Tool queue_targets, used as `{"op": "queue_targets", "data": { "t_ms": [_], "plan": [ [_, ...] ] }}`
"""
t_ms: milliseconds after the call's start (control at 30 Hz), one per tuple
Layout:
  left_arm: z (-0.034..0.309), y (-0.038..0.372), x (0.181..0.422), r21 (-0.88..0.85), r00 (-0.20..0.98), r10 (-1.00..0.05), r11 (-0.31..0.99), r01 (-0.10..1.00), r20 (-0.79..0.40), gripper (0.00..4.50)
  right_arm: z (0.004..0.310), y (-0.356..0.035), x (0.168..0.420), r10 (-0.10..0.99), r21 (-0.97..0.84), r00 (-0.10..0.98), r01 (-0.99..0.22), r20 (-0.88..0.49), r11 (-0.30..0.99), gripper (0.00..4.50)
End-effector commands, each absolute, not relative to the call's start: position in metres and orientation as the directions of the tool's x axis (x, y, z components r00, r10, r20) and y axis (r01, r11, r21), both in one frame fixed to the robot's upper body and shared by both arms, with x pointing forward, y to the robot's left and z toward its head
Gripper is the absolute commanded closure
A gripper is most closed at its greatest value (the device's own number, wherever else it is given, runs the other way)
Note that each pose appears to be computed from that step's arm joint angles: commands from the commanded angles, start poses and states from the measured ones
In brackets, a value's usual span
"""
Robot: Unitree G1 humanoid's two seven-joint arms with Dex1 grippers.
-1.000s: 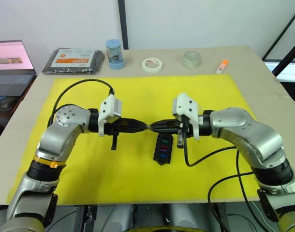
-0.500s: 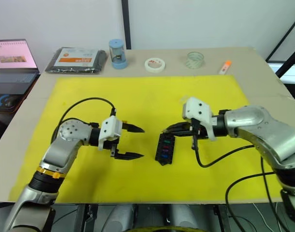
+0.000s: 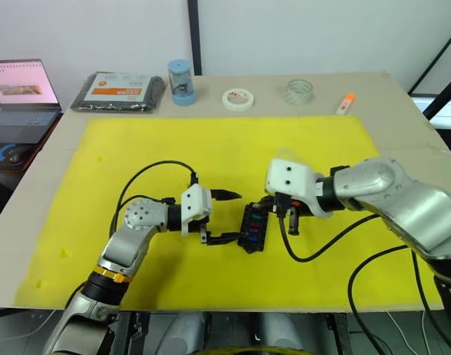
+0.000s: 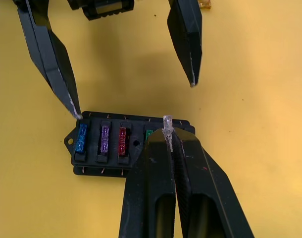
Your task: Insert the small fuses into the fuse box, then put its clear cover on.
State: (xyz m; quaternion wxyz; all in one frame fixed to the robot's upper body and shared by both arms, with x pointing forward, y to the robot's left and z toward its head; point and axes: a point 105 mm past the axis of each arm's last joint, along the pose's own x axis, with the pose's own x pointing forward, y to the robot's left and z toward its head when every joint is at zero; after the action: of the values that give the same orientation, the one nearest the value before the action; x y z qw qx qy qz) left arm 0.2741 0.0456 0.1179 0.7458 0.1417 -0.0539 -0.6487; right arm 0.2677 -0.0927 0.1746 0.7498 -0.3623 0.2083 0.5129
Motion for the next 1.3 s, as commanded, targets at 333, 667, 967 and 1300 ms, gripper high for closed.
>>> {"op": "queue_targets", "data": {
  "t_ms": [333,667,967,1300],
  "plan": [
    [0.126,0.039,0.274,0.316,0.161,-0.983,0.124,0.941,-0.092,0.04,0.167,-0.092,0.277,0.585,-0.38,0.422,-0.903,-0.693,0.201,4.5],
    [0.127,0.038,0.274,0.31,0.161,-0.982,0.125,0.943,-0.095,0.04,0.162,-0.096,0.277,0.576,-0.368,0.414,-0.908,-0.705,0.202,4.5],
    [0.126,0.039,0.275,0.31,0.161,-0.981,0.122,0.943,-0.104,0.04,0.16,-0.095,0.278,0.578,-0.358,0.415,-0.908,-0.702,0.217,4.5],
    [0.124,0.04,0.275,0.313,0.167,-0.98,0.126,0.941,-0.108,0.04,0.156,-0.096,0.282,0.579,-0.332,0.419,-0.908,-0.699,0.257,4.5]
  ]
}}
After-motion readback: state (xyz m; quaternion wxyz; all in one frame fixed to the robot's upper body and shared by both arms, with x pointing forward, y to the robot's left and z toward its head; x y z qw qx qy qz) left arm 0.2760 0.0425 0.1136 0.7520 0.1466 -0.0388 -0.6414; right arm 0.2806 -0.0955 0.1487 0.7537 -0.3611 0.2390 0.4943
